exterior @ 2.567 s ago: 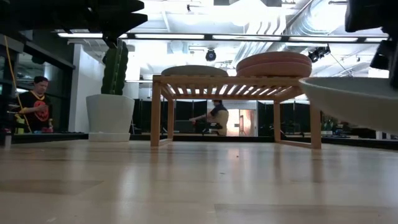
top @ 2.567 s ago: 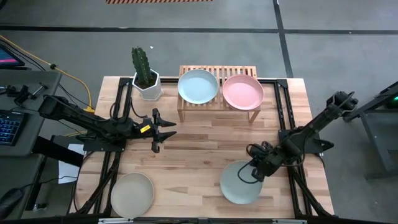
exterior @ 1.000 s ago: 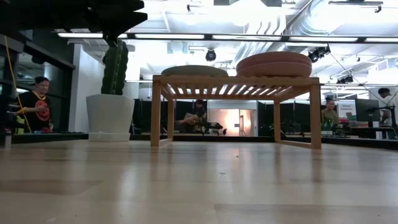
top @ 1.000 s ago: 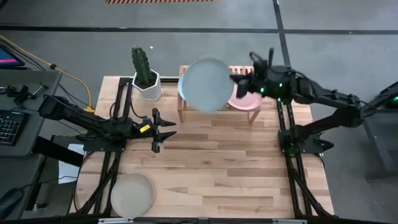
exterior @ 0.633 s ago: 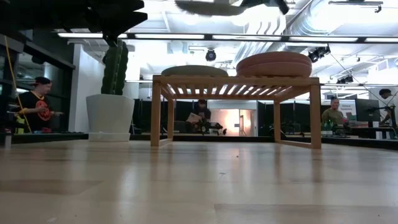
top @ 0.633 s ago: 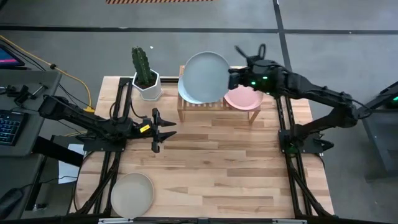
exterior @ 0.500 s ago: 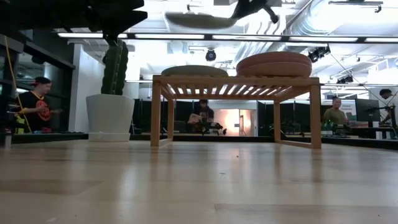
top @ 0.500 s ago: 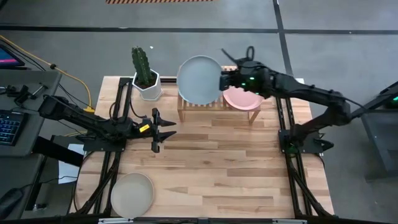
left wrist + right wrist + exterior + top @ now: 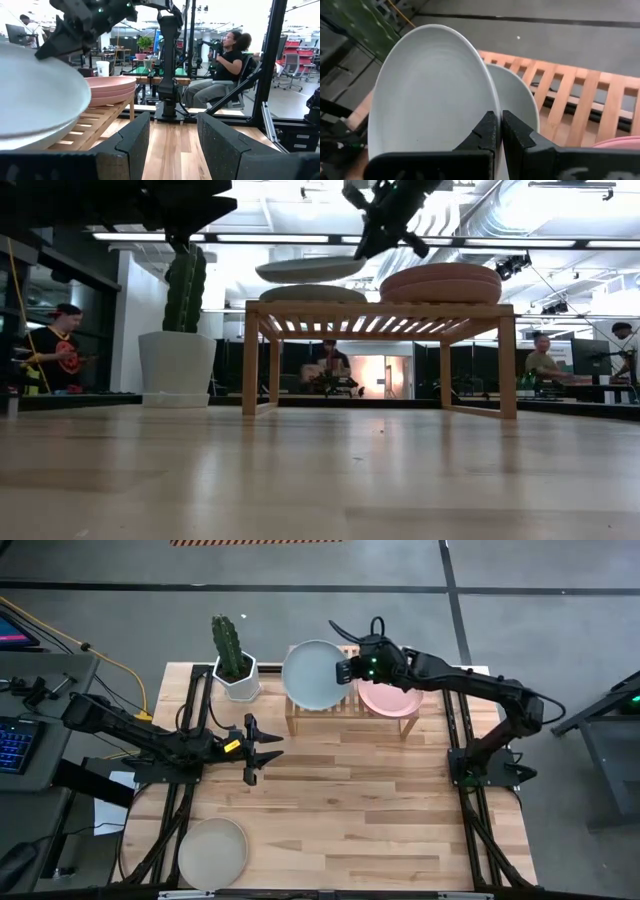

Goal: Place and stack plates onto a shelf
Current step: Stack the blue plate on top of the other blue plate on the shelf, then stack the gray plate on top of the blue plate on the shelf

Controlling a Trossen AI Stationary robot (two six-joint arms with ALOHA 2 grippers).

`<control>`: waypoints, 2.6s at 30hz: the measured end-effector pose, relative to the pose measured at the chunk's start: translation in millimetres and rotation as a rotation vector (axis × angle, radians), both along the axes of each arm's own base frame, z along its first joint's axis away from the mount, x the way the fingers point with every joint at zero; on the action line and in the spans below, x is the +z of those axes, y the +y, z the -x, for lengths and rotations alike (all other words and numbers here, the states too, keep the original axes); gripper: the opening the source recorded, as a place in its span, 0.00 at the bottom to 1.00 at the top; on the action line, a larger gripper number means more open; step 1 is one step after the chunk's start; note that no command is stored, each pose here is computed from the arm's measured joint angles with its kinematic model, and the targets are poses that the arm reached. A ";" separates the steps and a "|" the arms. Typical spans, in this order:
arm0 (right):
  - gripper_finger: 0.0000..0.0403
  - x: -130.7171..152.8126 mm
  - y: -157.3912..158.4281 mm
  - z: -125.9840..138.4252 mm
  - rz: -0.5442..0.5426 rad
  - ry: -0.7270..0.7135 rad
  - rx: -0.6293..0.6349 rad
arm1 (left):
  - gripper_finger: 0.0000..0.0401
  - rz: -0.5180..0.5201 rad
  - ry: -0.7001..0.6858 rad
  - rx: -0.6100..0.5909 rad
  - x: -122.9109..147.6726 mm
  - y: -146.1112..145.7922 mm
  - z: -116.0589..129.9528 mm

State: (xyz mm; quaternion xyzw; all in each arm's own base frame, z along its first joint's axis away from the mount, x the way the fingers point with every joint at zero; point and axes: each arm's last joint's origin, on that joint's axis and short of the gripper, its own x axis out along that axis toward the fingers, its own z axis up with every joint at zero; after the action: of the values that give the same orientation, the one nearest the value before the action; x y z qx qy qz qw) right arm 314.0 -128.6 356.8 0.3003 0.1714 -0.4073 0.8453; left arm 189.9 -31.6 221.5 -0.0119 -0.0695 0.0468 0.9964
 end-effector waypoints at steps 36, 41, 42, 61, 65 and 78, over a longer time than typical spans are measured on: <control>0.02 -18.8 -11.8 -11.9 0.008 0.041 -0.094 | 0.38 0.000 0.000 0.000 0.0 0.0 0.0; 0.10 -18.8 -11.7 -12.1 0.010 0.045 -0.083 | 0.38 0.001 -0.001 0.000 0.1 0.0 0.0; 0.13 -18.8 -11.6 -12.1 0.013 0.049 -0.078 | 0.38 0.001 -0.001 0.000 0.1 0.0 0.0; 0.51 6.2 28.7 24.9 0.098 0.262 0.145 | 0.38 0.000 0.002 0.000 -0.1 0.0 -0.1; 0.51 2.3 72.3 39.5 0.130 0.289 0.242 | 0.38 0.000 0.002 0.000 -0.1 0.0 -0.1; 0.51 -78.5 196.9 54.8 0.369 -0.132 0.686 | 0.38 0.001 -0.002 0.000 0.3 0.0 0.0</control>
State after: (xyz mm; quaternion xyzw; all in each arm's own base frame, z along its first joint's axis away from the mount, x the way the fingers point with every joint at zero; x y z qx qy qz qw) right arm 259.3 68.3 278.3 0.0940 0.1307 -0.1048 0.9814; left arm 189.9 -31.7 221.8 -0.0124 -0.0706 0.0467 0.9963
